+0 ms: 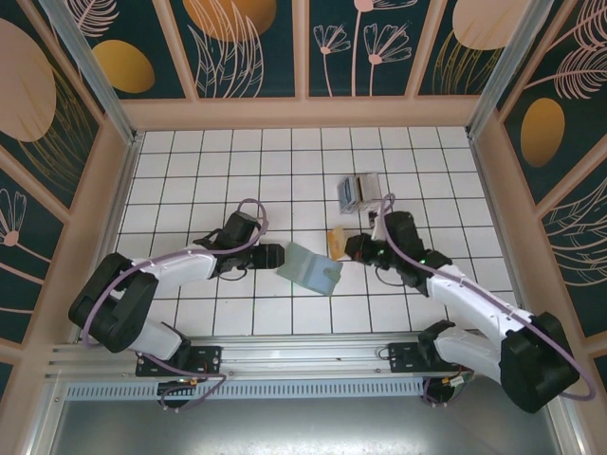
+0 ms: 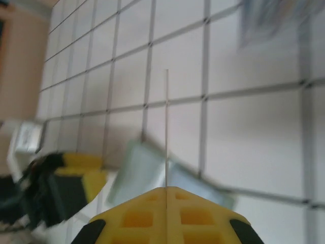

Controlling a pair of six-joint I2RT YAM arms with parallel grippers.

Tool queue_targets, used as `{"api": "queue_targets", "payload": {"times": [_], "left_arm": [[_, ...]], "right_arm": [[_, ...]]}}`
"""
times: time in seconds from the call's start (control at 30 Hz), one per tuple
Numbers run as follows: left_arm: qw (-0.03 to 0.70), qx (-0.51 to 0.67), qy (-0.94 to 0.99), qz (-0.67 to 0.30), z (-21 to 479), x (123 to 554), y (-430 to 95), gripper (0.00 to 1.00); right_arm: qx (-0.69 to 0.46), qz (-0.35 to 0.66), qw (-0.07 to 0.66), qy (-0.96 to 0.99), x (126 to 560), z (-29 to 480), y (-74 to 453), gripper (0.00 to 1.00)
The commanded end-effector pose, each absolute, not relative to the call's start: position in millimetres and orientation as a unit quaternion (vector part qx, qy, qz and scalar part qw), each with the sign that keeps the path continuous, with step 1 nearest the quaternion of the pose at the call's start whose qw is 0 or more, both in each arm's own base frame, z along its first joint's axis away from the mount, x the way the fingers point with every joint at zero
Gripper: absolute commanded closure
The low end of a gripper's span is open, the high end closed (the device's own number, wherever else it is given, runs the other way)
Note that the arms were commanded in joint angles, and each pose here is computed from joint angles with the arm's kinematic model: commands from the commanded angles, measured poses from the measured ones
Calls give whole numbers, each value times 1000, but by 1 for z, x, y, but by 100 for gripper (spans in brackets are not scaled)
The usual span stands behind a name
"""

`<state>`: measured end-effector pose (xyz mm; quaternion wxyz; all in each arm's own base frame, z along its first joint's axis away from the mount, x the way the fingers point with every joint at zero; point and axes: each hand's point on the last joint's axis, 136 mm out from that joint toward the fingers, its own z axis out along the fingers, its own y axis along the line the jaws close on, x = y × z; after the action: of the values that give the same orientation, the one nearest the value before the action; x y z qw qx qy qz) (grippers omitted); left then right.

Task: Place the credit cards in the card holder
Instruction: Pick up the credit card from the storage box, then insert the credit card into the card slot.

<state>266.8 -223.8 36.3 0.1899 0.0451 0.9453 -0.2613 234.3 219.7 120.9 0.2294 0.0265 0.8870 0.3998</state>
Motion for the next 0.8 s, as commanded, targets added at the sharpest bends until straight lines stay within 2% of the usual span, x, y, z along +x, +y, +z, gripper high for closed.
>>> {"api": "queue_targets", "payload": {"times": [0.0,0.13,0.17,0.6,0.77], "left_arm": [[175,64,941,-284,34,269,-237,43],[153,68,936,-311,31,265,-248,63],[149,69,933,-320,31,263,-250,65],[116,70,926,-352,19,252,-260,74],[110,69,930,-345,14,248,-256,83]], "right_arm": [[11,460,176,870,209,113,254,100],[16,456,141,879,196,88,254,100],[20,457,138,879,194,84,252,100],[45,481,68,873,186,49,257,100],[84,475,77,873,195,46,250,100]]}}
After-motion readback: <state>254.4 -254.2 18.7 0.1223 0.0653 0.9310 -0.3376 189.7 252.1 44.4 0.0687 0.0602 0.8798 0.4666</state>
